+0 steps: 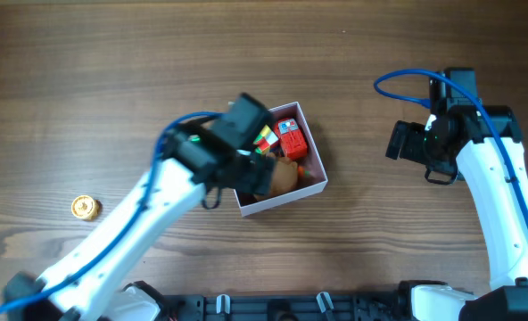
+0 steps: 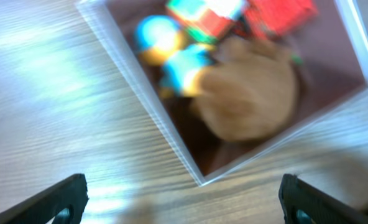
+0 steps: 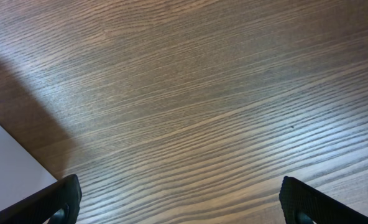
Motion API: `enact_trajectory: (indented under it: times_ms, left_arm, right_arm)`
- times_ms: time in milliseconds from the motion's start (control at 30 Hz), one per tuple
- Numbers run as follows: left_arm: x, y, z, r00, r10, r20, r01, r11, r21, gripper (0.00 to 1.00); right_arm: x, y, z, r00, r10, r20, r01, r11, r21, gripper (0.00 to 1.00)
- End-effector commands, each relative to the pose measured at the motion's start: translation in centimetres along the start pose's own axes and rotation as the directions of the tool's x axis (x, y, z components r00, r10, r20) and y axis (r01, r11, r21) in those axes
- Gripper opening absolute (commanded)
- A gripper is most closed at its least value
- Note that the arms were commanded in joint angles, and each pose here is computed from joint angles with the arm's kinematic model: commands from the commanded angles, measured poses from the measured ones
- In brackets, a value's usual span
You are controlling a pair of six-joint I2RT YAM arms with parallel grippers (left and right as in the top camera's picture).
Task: Pack container
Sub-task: 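Move the left gripper to the yellow round toy and grasp it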
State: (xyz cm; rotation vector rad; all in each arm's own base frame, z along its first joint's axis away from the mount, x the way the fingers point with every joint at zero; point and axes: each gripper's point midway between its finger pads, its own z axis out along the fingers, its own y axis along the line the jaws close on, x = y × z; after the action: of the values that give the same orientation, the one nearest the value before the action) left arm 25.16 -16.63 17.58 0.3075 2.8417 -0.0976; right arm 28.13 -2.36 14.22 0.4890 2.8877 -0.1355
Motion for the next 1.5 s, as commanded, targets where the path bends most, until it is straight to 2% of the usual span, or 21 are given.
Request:
enact_trajectory:
  times_ms: [0, 100, 167, 267, 367, 467, 700, 900, 1033, 1100, 1267, 1333, 1467]
  left_arm:
    - [-0.7, 8.4, -4.7, 0.9, -0.397, 0.181, 0.414, 0.908, -0.066, 1.0]
    - [0.6, 16.7, -7.6, 0.727, -0.619, 0.297, 0.666, 0.74, -0.09, 1.0]
    - [1.8, 20.0, -8.1, 0.644, -0.694, 0.322, 0.755, 0.646, -0.116, 1.0]
    - [5.0, 25.5, -6.7, 0.483, -0.812, 0.327, 0.875, 0.45, -0.176, 1.0]
    - [7.9, 27.8, -2.7, 0.38, -0.883, 0.277, 0.922, 0.337, -0.191, 1.0]
    - [10.5, 29.2, 1.0, 0.32, -0.914, 0.249, 0.937, 0.268, -0.224, 1.0]
    - [13.2, 31.2, 6.7, 0.249, -0.956, 0.153, 0.937, 0.198, -0.286, 1.0]
    - [14.4, 31.2, 10.6, 0.213, -0.976, 0.043, 0.925, 0.188, -0.331, 1.0]
    - [14.7, 31.5, 12.3, 0.209, -0.978, 0.02, 0.919, 0.19, -0.345, 1.0]
    - [14.6, 31.8, 12.7, 0.231, -0.973, 0.018, 0.916, 0.211, -0.341, 1.0]
    - [14.3, 31.9, 13.2, 0.239, -0.971, 0.032, 0.923, 0.216, -0.319, 0.99]
    - [14.0, 31.3, 14.0, 0.265, -0.964, 0.011, 0.929, 0.252, -0.272, 0.98]
    - [14.0, 31.3, 14.1, 0.266, -0.964, 0.012, 0.929, 0.252, -0.272, 0.97]
  right_arm:
    - [0.1, 0.1, 0.0, 1.0, -0.004, -0.004, 0.004, 1.0, -0.011, 1.0]
    - [0.0, 0.1, 0.0, 1.0, -0.004, -0.004, 0.004, 1.0, -0.011, 1.0]
    - [0.1, 0.1, 0.0, 1.0, -0.005, -0.005, 0.005, 1.0, -0.011, 1.0]
    - [0.1, 0.1, 0.0, 1.0, -0.004, -0.005, 0.004, 1.0, -0.011, 1.0]
    - [0.1, 0.1, 0.0, 1.0, -0.004, -0.005, 0.004, 1.0, -0.011, 1.0]
    - [0.1, 0.1, 0.0, 1.0, -0.005, -0.007, 0.005, 1.0, -0.011, 1.0]
    - [0.1, 0.1, 0.0, 1.0, -0.016, -0.007, 0.016, 1.0, -0.011, 1.0]
    - [0.1, 0.1, 0.0, 1.0, -0.016, -0.008, 0.016, 1.0, -0.01, 1.0]
    - [0.2, 0.0, 0.0, 1.0, -0.017, -0.011, 0.017, 1.0, -0.01, 1.0]
    - [0.2, 0.0, 0.0, 1.0, -0.017, -0.011, 0.017, 1.0, -0.009, 1.0]
    - [0.2, 0.0, 0.0, 1.0, -0.017, -0.011, 0.017, 1.0, -0.01, 1.0]
    - [0.2, 0.0, 0.0, 1.0, -0.017, -0.01, 0.017, 1.0, -0.009, 1.0]
    - [0.2, 0.0, 0.0, 1.0, -0.017, -0.01, 0.017, 1.0, -0.009, 1.0]
